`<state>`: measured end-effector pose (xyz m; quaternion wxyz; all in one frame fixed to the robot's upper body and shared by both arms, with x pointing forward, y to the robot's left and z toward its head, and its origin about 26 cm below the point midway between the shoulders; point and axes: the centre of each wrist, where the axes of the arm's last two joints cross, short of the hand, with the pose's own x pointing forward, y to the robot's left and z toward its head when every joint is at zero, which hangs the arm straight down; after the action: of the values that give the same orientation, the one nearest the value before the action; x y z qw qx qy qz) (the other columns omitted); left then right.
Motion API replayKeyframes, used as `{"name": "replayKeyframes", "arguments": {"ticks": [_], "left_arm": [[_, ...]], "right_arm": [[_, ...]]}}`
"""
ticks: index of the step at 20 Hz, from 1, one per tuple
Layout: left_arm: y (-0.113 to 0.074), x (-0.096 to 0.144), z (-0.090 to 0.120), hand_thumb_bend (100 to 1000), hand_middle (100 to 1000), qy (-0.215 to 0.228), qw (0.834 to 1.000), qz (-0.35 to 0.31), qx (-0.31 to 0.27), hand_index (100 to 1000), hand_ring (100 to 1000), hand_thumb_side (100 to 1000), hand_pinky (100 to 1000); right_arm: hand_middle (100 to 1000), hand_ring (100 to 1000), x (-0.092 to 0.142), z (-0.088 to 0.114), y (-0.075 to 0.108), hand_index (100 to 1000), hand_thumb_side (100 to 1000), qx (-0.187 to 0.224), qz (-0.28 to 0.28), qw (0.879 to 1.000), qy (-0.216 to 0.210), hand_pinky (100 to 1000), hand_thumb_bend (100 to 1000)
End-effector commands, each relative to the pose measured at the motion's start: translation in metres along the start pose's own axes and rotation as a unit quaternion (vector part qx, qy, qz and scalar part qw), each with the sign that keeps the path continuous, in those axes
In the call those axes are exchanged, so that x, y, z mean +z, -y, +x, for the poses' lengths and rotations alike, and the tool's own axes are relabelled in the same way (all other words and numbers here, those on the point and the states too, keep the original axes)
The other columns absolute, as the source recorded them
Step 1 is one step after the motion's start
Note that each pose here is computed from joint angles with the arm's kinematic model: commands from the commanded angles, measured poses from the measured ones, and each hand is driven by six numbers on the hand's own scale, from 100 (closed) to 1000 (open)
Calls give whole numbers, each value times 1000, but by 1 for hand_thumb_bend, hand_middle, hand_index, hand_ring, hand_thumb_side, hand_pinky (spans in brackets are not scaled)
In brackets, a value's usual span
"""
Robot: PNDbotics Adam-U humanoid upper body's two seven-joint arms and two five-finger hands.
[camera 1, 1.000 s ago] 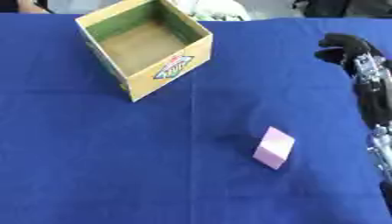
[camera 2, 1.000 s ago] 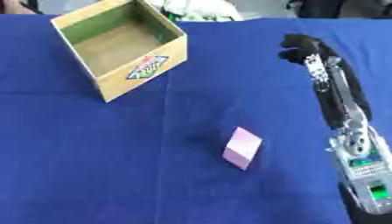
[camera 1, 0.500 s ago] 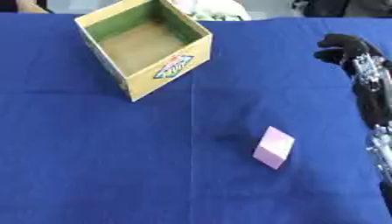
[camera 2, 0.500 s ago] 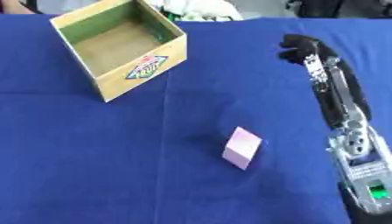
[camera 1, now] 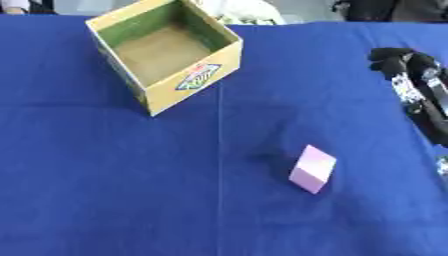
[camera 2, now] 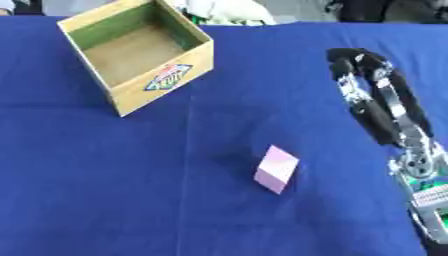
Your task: Pick up objects on the table and place them in the box.
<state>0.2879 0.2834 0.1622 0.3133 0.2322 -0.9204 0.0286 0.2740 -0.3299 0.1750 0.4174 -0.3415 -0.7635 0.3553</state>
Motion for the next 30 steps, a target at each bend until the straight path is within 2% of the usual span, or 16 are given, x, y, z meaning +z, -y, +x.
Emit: {"name": "replayKeyframes", "arguments": {"ticks": [1,4,8,10,12,14,17,21,22,25,28,30], "left_arm": [[-4,-4,4,508,709,12,1000,-1,-6,724,722,887,704],[-4,-4,4,507,709,12,1000,-3,-6,724,722,887,704],[-4,-4,4,505,709,11,1000,-4,-5,724,722,887,704],[-4,-4,4,505,709,11,1000,-4,-5,723,722,887,704],[-4,-4,4,505,709,10,1000,-5,-4,723,722,888,704],[-3,-4,4,504,709,10,1000,-6,-3,723,722,888,704],[-3,-4,4,504,709,9,1000,-6,-3,723,721,888,704],[-3,-4,4,502,709,8,1000,-8,-2,723,721,888,704],[-3,-4,4,501,709,9,1000,-8,-2,723,721,886,704],[-3,-4,5,500,709,9,1000,-9,-1,723,721,886,704],[-2,-5,5,496,708,10,1000,-10,-1,723,720,883,704],[-2,-5,5,496,708,10,1000,-11,0,723,720,882,704]], "right_arm": [[809,820,-1,3,14,890,1000,79,52,995,18,839,178],[828,833,0,3,15,911,1000,108,102,989,21,842,277],[840,847,-1,4,16,916,1000,121,146,981,31,850,400],[841,851,-2,5,15,917,956,120,165,978,36,857,419],[843,853,-4,7,15,916,863,114,185,975,43,863,426],[838,851,-5,8,15,912,746,110,205,971,50,866,418],[850,861,-7,10,15,921,637,109,230,966,53,881,360],[864,869,-8,11,15,938,557,115,262,957,49,896,306],[869,869,-7,11,14,942,496,117,270,954,49,901,260],[870,865,-7,12,11,946,471,121,296,946,50,900,249],[871,865,-7,13,8,954,410,125,315,940,48,906,216],[871,864,-7,14,7,957,410,127,325,936,47,906,220]]}}
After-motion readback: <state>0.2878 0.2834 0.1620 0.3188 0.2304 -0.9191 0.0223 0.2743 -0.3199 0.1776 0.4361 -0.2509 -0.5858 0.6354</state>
